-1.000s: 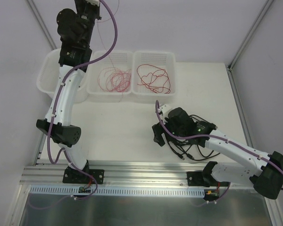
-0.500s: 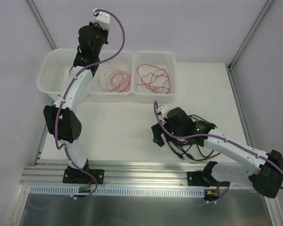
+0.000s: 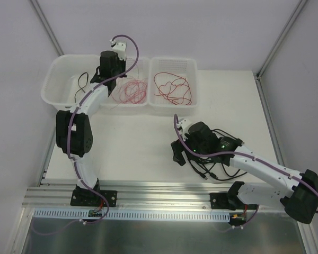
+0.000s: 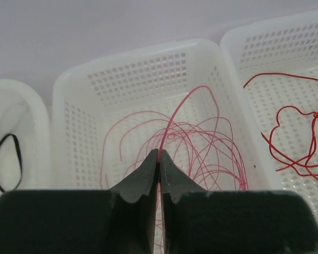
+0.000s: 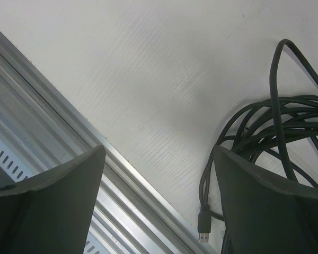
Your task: Untangle the cables
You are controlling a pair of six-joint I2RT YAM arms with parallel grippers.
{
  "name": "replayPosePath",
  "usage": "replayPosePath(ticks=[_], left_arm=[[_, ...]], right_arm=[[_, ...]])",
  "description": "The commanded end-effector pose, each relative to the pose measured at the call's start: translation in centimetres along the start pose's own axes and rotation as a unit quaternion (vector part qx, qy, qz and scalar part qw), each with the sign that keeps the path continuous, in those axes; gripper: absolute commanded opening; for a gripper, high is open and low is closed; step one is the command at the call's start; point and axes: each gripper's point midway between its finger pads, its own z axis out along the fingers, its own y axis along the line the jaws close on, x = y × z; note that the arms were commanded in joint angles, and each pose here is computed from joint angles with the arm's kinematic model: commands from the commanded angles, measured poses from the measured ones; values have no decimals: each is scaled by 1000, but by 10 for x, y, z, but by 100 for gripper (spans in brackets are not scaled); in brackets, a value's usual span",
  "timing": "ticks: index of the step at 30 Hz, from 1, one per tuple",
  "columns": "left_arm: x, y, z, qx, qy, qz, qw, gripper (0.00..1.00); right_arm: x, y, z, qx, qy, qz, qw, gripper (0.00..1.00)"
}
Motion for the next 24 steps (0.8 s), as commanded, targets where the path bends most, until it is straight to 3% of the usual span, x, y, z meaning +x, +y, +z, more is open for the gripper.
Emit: replayPosePath(ticks=[1,5,9,13,14,17,21,24], left_arm=[[50,-10,15,27,66,-61,996,4],[91,-14,28,41,126,-99,986,8],[106,-16,31,50,156,-126,978,24],[86,-9,18,40,141,-135,980,52],[78,-6,14,36,134,-133,981,66],[41,-2,-7,32,98,-136,985,92],[-16,-4,-55,47,41,-148,987,99],[-25,-6,-94,46,27,-169,984,99]], right_arm=[[-7,5,-8,-12,-21,2,1000,87],[-4,5,-11,-10,-20,3,1000,87],[-1,3,-12,-7,-18,5,1000,87],[-1,4,-14,-8,-21,5,1000,87],[-2,4,-16,-8,-23,5,1000,87],[-4,5,-19,-9,-30,6,999,87],[-4,8,-24,-12,-38,11,999,87],[-3,8,-28,-11,-44,12,999,87]])
